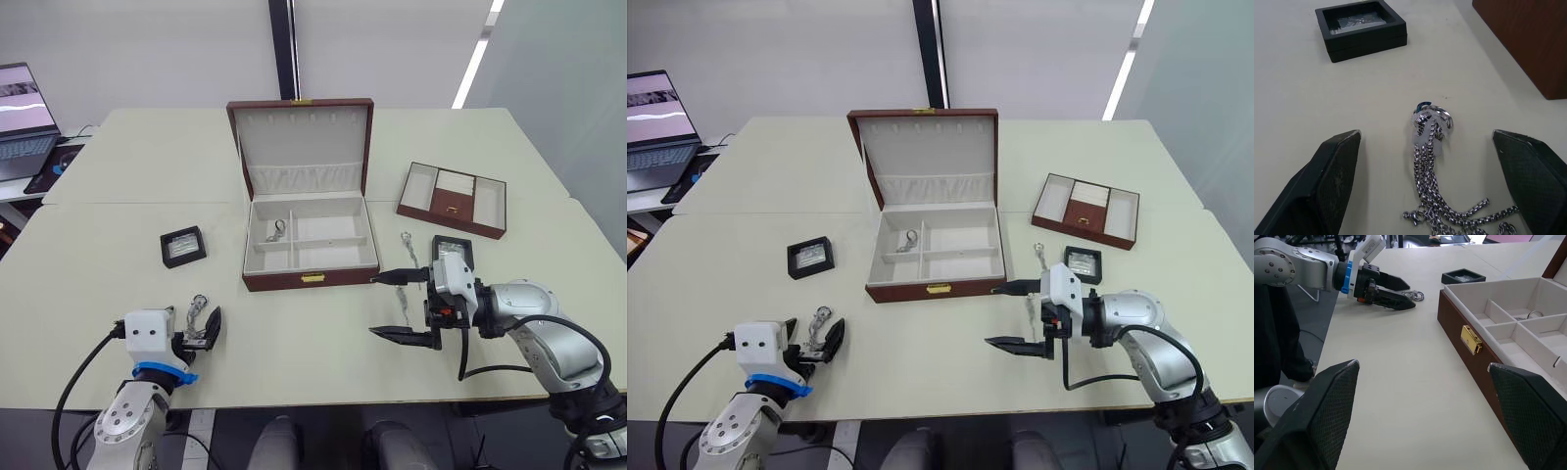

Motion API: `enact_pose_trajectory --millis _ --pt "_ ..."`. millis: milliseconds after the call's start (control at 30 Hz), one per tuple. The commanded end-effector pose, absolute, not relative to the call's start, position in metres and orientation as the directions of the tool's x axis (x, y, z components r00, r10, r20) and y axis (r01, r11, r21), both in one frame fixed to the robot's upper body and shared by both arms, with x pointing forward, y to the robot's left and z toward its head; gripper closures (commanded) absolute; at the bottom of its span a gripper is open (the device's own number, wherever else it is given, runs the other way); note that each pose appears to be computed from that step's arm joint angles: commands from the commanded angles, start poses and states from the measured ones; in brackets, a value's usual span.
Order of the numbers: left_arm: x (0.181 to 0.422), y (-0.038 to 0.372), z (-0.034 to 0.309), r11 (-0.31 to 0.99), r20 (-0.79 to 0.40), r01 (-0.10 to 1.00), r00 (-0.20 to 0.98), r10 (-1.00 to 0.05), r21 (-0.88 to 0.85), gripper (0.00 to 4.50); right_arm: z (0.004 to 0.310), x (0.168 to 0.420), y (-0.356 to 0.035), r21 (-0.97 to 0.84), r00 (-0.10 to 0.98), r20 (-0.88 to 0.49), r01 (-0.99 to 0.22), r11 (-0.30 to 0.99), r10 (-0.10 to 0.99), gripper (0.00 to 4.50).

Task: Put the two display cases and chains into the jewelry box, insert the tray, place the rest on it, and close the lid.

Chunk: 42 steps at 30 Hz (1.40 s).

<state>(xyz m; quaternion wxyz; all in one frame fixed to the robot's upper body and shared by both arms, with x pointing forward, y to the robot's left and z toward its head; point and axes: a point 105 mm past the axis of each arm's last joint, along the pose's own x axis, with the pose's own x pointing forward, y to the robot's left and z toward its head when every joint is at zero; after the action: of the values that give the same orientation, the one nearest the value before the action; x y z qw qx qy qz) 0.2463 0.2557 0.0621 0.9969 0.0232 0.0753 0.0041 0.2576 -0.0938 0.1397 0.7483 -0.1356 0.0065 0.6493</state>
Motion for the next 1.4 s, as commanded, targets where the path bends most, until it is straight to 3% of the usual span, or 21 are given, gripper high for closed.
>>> enact_pose_trajectory --millis 33,167,267,600,667,900,1400 --pt "0.245 0.258 0.056 0.998 -0.176 -0.008 0.984 0.018 0.058 0.05 0.146 0.256 -0.095 -0.222 0.160 -0.179 -0.968 0.118 0.971 0.00" --pt "0.243 0.257 0.050 0.999 -0.191 -0.001 0.982 0.011 0.048 0.05 0.144 0.256 -0.097 -0.218 0.163 -0.184 -0.968 0.122 0.969 0.00" --pt "0.243 0.257 0.049 0.999 -0.190 -0.004 0.982 0.012 0.046 0.61 0.144 0.257 -0.098 -0.217 0.166 -0.186 -0.968 0.124 0.968 0.00" --pt "0.242 0.260 0.049 0.999 -0.179 -0.019 0.983 0.026 0.037 3.85 0.142 0.259 -0.100 -0.207 0.168 -0.185 -0.970 0.129 0.968 0.00" --pt "0.241 0.261 0.049 0.999 -0.174 -0.031 0.984 0.035 0.026 4.19 0.141 0.259 -0.100 -0.208 0.170 -0.185 -0.969 0.131 0.968 0.00" --pt "0.244 0.256 0.062 0.999 -0.115 -0.023 0.993 0.020 -0.025 4.22 0.141 0.259 -0.102 -0.203 0.174 -0.176 -0.970 0.137 0.969 0.00" --pt "0.281 0.217 0.153 0.985 0.111 0.165 0.981 -0.158 -0.052 4.22 0.176 0.270 -0.100 -0.237 0.205 -0.100 -0.955 0.176 0.974 0.00"
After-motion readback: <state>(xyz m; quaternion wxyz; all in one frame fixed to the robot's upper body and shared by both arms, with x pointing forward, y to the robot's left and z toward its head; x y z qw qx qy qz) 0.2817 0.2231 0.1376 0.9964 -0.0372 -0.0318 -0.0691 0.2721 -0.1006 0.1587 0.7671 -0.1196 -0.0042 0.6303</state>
